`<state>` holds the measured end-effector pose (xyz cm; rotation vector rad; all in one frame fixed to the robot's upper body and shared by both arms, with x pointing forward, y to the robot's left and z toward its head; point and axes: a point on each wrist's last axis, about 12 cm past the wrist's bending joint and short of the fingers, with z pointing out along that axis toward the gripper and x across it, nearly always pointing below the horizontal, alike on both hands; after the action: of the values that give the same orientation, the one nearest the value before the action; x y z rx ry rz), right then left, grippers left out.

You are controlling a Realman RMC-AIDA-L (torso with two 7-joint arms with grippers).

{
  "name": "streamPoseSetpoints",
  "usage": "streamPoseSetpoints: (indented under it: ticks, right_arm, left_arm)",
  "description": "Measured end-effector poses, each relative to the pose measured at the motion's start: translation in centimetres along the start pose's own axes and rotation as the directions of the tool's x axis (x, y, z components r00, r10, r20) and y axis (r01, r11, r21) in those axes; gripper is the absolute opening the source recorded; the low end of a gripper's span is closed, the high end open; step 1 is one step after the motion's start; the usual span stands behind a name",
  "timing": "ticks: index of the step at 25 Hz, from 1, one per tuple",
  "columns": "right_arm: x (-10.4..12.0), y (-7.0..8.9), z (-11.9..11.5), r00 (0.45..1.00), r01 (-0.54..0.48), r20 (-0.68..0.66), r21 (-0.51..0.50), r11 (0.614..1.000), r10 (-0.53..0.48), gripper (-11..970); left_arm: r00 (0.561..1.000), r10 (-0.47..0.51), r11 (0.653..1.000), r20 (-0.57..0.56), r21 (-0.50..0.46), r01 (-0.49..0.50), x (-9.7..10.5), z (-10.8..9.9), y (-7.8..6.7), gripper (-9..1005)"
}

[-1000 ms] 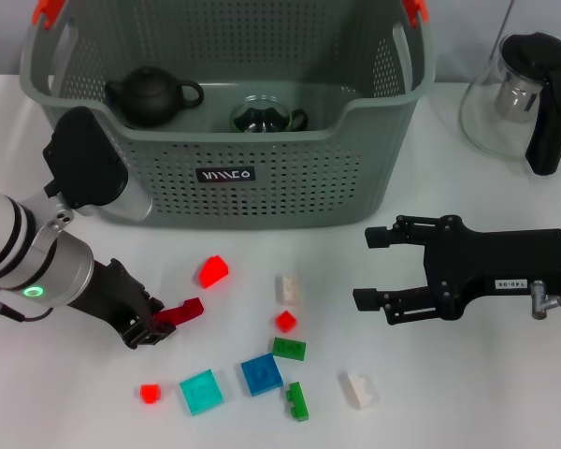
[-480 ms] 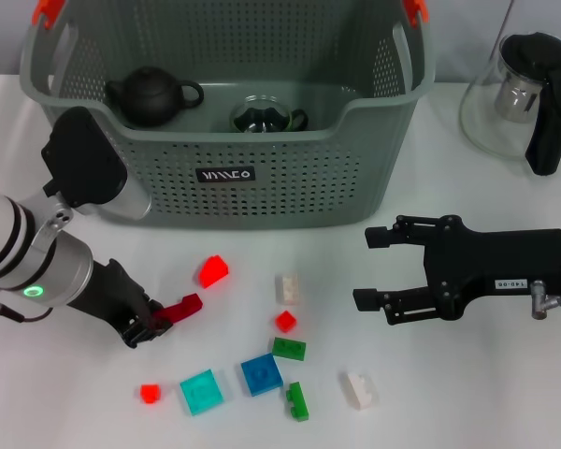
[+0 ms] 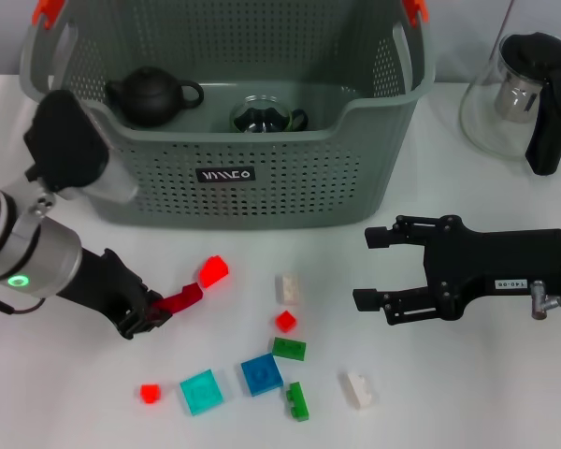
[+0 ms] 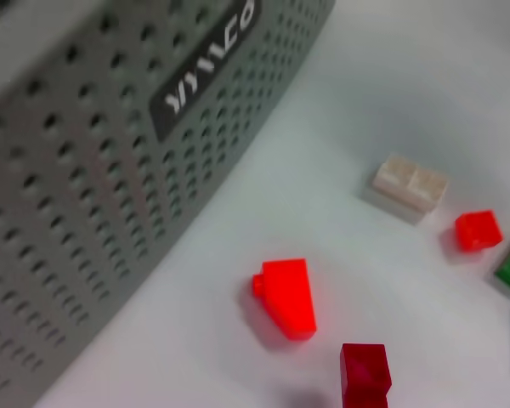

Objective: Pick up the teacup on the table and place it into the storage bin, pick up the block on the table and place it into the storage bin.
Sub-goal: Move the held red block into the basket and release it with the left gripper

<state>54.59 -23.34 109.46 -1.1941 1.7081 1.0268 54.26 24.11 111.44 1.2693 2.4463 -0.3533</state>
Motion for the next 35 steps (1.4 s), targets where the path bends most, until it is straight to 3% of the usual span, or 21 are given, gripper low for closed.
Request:
streamPoseSetpoints:
  ticks: [5, 9, 15, 19, 21, 24, 27, 30, 35]
  right_arm:
    - [0.0, 0.0, 0.0, 1.000, 0.002, 0.000, 0.000, 1.000, -0.002, 911]
    - [0.0, 0.0, 0.0, 1.000, 0.001, 0.000, 0.000, 1.000, -0.001, 911]
    - [0.1, 0.0, 0.0, 1.000, 0.002, -0.001, -0.001, 1.000, -0.002, 910]
    - [0.1, 0.0, -0.1, 1.000, 0.002, -0.001, 0.000, 1.000, -0.002, 910]
    - [0.1, 0.0, -0.1, 1.000, 0.001, -0.002, 0.001, 1.000, -0.001, 910]
    - [0.0, 0.1, -0.2, 1.000, 0.002, 0.000, -0.007, 1.000, -0.002, 910]
    - [-0.1, 0.1, -0.2, 1.000, 0.004, 0.004, -0.010, 1.000, -0.004, 910]
    - [-0.2, 0.1, -0.3, 1.000, 0.005, 0.008, -0.014, 1.000, -0.005, 911]
    - [-0.4, 0.0, -0.2, 1.000, 0.011, 0.012, -0.016, 1.000, -0.010, 911]
  left_arm:
    - [0.998, -0.035, 0.999, 0.051, 0.038, 0.033, 0.6, -1.8, 0.5, 181]
    - [0.974, -0.070, 0.988, 0.217, 0.152, 0.037, 0.9, -5.0, 1.2, 181]
    - [0.877, -0.082, 0.957, 0.473, 0.283, -0.063, 0.1, -9.7, 2.2, 180]
    - [0.784, -0.064, 0.960, 0.617, 0.254, -0.121, -2.3, -12.7, 3.5, 180]
    - [0.764, -0.053, 0.969, 0.644, 0.218, -0.116, -4.0, -13.8, 4.3, 180]
    - [0.767, -0.053, 0.988, 0.639, 0.146, -0.052, -6.9, -14.3, 5.8, 180]
    - [0.801, -0.086, 0.996, 0.593, 0.067, 0.058, -10.2, -13.6, 7.5, 181]
    - [0.866, -0.091, 0.993, 0.491, -0.024, 0.118, -12.6, -11.8, 8.4, 180]
    - [0.938, -0.086, 0.970, 0.336, -0.185, 0.155, -15.7, -8.6, 8.7, 181]
